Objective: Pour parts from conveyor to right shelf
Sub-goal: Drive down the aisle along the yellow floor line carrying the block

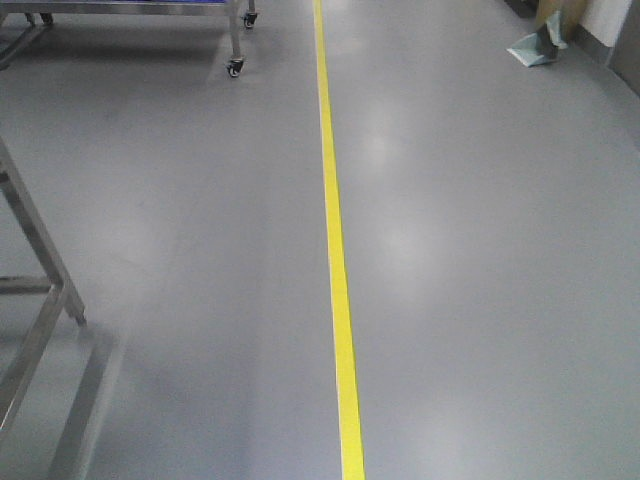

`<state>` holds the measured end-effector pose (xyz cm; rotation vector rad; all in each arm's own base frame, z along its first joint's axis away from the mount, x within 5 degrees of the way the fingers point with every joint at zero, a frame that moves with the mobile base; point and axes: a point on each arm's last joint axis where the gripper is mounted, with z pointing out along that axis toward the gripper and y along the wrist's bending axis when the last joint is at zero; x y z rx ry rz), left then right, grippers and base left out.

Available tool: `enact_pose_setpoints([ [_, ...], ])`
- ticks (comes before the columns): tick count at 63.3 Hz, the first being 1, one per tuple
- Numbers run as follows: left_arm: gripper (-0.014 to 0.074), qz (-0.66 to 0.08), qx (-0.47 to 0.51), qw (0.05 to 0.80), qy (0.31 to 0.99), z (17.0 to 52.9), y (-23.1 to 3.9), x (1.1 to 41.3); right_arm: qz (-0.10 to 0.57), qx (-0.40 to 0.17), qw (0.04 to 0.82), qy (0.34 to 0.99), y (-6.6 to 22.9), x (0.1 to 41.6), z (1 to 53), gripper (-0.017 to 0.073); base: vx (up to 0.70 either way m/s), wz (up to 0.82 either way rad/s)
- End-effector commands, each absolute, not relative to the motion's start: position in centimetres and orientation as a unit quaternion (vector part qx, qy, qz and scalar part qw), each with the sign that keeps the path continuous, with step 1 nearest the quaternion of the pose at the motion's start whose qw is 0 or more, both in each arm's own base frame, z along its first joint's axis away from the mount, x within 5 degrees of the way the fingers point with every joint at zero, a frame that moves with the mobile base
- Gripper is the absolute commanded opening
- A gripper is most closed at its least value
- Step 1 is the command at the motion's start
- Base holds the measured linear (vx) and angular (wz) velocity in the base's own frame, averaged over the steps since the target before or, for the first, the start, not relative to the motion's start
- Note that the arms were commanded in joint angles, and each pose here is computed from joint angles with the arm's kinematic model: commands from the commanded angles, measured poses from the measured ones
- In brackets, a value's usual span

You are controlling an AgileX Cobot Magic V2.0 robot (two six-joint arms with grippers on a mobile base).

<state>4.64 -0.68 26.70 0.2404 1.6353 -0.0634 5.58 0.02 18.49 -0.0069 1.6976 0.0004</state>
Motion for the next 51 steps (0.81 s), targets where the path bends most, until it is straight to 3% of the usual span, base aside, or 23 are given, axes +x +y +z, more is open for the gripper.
enact_pose_setpoints([
  [1, -0.0006, -0.037, 0.103, 0.712, 0.694, 28.25, -0.78, 4.63, -0.004, -0.007, 0.688, 0.726, 0.01, 5.63, 18.74, -0.0009, 0.93, 0.16],
  [51, -0.0006, -0.037, 0.103, 0.712, 0.694, 28.24, -0.78, 4.63, -0.004, -0.007, 0.686, 0.727, 0.01, 5.62, 18.71, -0.0009, 0.94, -0.02],
])
